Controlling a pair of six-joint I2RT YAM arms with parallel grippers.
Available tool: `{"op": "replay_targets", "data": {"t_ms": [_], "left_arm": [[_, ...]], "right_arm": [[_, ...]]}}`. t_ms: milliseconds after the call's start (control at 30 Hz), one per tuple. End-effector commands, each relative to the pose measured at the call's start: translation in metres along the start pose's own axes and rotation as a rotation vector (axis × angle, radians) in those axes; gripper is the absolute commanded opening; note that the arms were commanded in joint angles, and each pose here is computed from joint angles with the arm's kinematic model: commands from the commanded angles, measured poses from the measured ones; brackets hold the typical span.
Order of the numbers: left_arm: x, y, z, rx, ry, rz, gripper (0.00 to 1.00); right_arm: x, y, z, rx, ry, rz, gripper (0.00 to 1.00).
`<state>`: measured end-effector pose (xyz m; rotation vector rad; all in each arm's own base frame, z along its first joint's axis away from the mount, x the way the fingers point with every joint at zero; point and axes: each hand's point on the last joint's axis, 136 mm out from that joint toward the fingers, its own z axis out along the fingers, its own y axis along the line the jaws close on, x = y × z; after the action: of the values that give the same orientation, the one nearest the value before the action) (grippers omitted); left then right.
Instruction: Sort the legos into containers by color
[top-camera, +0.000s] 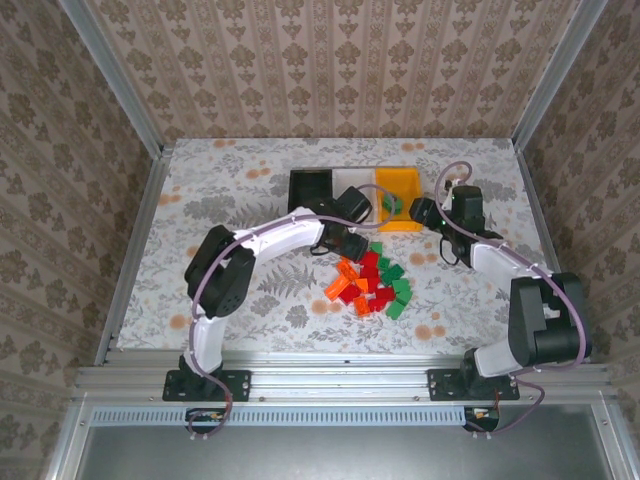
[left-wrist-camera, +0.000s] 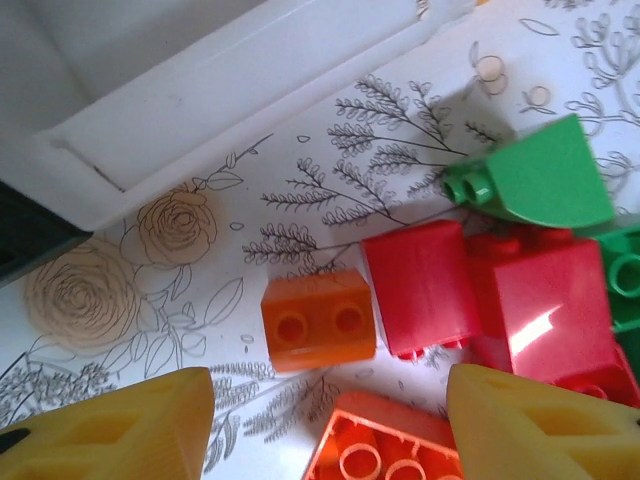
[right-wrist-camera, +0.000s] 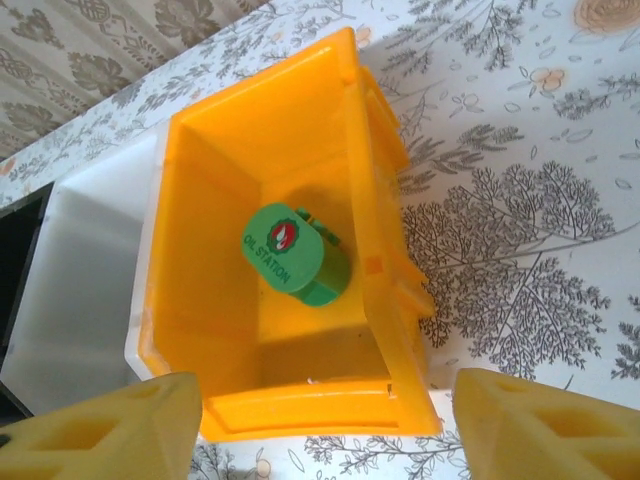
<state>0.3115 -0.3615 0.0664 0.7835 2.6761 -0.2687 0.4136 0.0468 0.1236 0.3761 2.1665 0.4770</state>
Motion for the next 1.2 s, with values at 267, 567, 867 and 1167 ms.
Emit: {"op": "replay_targets", "data": {"t_ms": [267,567,867,1167], "left_arm": [[-0.006,0.018,0.026,-0.054,-0.006,-0.077,0.56],[-0.006,0.026,0.038,-0.042,-0.008,-0.103,0.45],[-0.005,0.026,0.025,-0.035,-0.027,-0.092,0.31],[-0.024,0.027,-0.033,-0.047,-0.132,-0.056,0.29]], "right_arm": [[0.013,-0.019,-0.006,0.055,-0.029,0.028,0.55],[0.016,-0.017,-0.005,0.042,-0.024,0.035,0.49],[0.019,-0.013,-0.004,0.038,-0.014,0.021,0.48],[0.020,-0.013,-0.003,0.042,-0.015,0.018,0.48]]}}
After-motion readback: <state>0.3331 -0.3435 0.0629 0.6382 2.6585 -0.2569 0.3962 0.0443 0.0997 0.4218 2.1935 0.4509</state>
